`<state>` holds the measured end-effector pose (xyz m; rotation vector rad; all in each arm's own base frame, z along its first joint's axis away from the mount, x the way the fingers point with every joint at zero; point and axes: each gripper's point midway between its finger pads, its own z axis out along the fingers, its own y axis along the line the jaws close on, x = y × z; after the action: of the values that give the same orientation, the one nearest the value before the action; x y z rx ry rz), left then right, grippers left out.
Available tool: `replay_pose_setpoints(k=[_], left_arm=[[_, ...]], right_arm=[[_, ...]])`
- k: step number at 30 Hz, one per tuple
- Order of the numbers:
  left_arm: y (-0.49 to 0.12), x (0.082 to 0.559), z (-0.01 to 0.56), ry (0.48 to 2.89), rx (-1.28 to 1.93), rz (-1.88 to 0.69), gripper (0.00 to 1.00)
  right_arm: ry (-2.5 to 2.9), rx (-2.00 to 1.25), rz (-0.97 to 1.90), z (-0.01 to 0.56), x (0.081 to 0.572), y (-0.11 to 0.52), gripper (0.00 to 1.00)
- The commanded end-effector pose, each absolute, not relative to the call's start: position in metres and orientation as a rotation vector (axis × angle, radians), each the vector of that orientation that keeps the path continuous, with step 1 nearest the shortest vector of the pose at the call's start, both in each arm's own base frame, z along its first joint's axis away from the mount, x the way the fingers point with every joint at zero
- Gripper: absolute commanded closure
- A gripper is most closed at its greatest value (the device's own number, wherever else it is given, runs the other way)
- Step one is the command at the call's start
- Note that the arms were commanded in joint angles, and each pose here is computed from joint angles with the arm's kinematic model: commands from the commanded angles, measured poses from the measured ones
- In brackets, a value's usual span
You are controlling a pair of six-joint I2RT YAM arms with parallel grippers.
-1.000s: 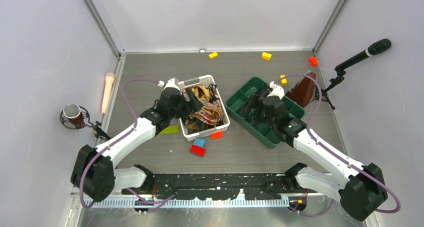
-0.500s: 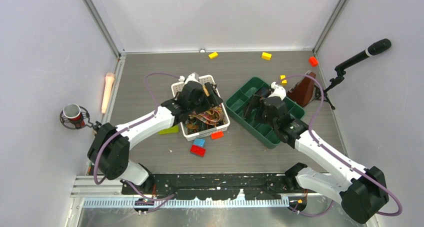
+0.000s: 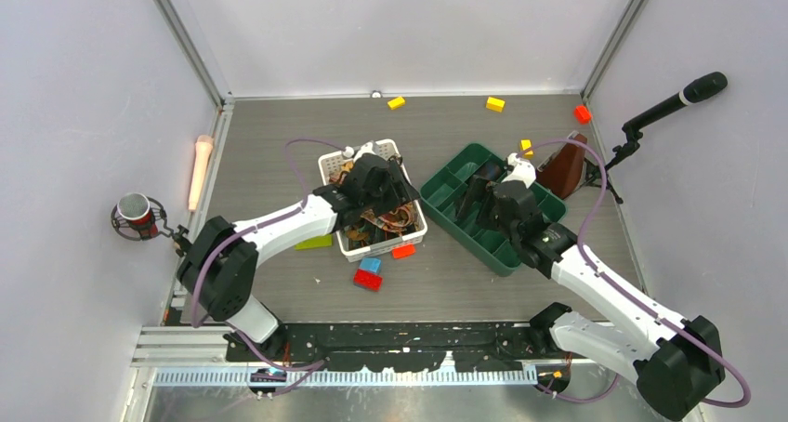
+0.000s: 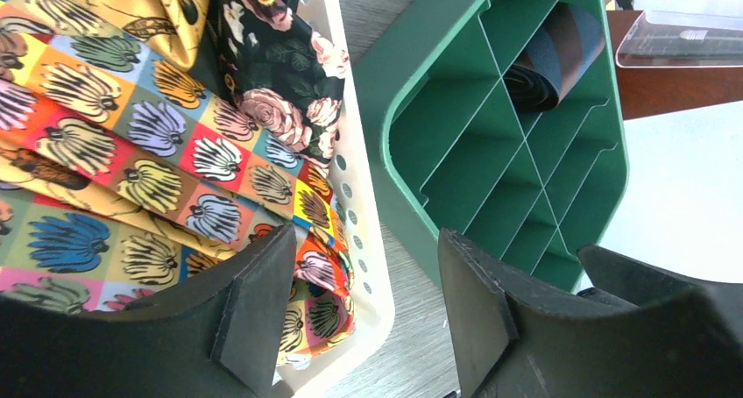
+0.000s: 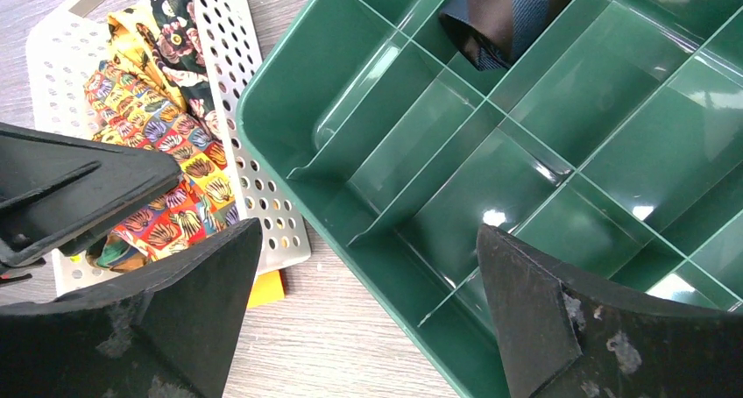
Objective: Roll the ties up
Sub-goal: Pick up the tie from the bin.
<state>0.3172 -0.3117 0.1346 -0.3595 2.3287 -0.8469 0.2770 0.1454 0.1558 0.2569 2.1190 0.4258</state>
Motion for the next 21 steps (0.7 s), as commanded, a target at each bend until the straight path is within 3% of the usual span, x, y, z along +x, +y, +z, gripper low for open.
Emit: replay_pose_setpoints(k=[1, 13, 21], left_arm=[[-0.330, 0.323, 0.148, 2.304, -0.349, -0.921, 0.38], [-0.323, 0.291, 0.174, 2.277, -0.355, -0.896, 0.33], [-0.326, 0.284, 0.163, 2.312, -0.378, -0.900, 0.33]], right_arm=[[2.068, 0.268, 0.415, 0.169, 0.281, 0.140, 0.00], [2.067, 0.280, 0.409, 0.166, 0.278, 0.137, 0.00], [2.069, 0.278, 0.414, 0.165, 0.278, 0.138, 0.00]])
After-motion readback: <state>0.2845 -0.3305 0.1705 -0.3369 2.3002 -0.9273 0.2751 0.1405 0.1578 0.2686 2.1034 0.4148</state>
